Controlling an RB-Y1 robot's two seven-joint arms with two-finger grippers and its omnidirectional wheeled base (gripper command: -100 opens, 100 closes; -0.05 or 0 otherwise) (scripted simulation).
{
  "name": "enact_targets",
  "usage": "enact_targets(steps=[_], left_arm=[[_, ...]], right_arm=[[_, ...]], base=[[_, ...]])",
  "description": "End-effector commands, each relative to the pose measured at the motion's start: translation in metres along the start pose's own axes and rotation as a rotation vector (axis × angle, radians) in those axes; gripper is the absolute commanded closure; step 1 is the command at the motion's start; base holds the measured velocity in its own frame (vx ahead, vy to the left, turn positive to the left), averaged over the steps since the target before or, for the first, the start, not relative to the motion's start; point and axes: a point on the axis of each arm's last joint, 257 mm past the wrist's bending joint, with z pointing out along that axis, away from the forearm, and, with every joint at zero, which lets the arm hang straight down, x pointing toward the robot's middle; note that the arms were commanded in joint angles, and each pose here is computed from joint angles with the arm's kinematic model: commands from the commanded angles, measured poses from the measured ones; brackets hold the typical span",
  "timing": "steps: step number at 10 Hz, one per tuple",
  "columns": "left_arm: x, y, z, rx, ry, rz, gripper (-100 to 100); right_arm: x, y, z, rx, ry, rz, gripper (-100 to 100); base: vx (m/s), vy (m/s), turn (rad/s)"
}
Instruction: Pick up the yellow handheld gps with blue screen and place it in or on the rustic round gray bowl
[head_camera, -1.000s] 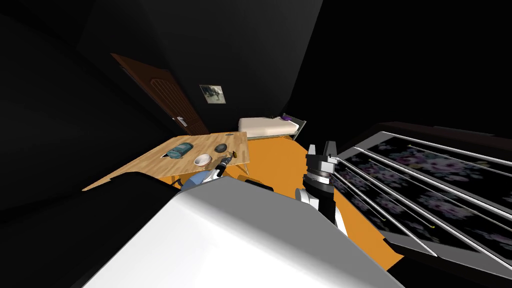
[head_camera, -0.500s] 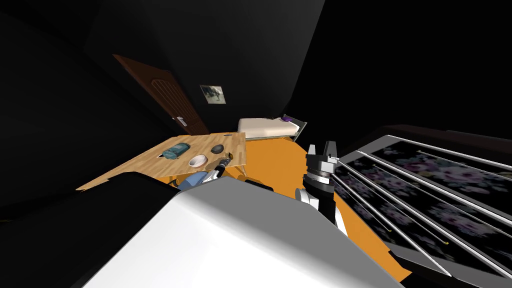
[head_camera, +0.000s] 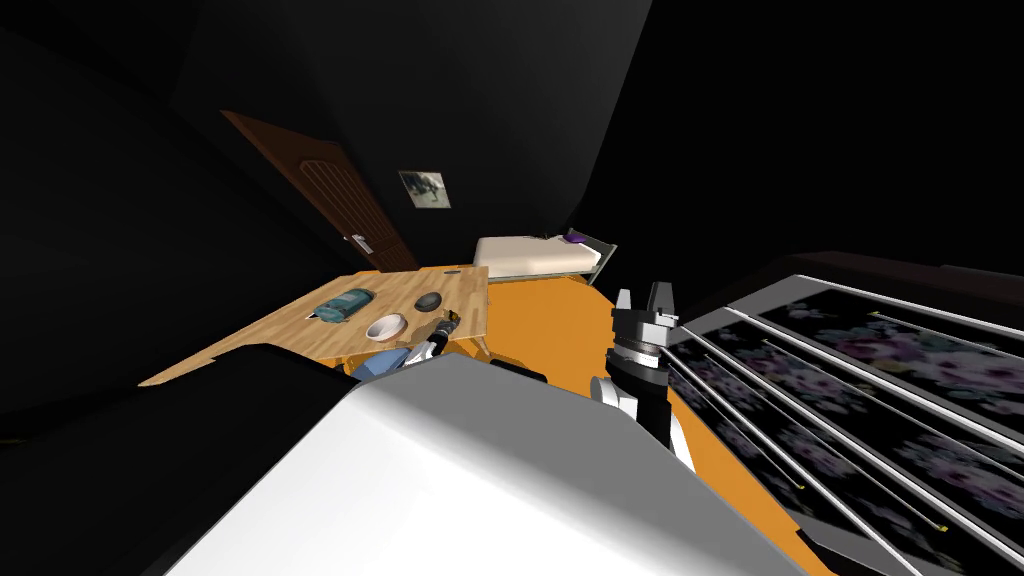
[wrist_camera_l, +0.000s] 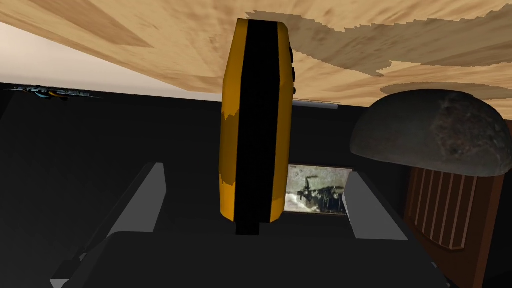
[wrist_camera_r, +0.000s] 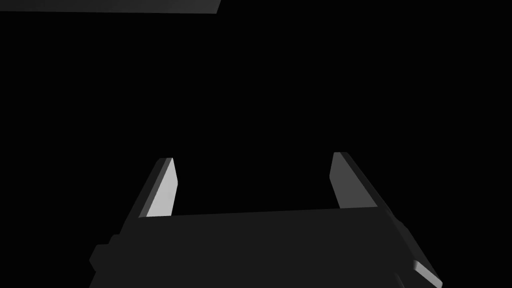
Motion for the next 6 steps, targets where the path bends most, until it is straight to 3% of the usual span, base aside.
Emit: enact_targets(steps=[1, 2, 4, 5, 6], left_arm=[[0.0, 0.0, 0.0, 0.0, 0.0, 0.0, 0], [0.003, -0.014, 0.001, 0.011, -0.003, 0.003, -100], [0.005, -0.014, 0.001, 0.011, -0.003, 0.001, -100], [0.005, -0.015, 0.001, 0.013, -0.004, 0.003, 100], [0.005, -0.015, 0.001, 0.013, -0.004, 0.003, 100]], right_arm=[[0.0, 0.0, 0.0, 0.0, 0.0, 0.0, 0], [0.0, 0.0, 0.0, 0.0, 0.0, 0.0, 0], [0.0, 0.0, 0.0, 0.0, 0.0, 0.0, 0], [0.0, 0.0, 0.0, 0.0, 0.0, 0.0, 0], [0.0, 0.0, 0.0, 0.0, 0.0, 0.0, 0]], base=[[0.012, -0.005, -0.001], [0.062, 0.063, 0.091], [0.075, 0.068, 0.043], [0.008, 0.007, -0.003], [0.0, 0.0, 0.0]])
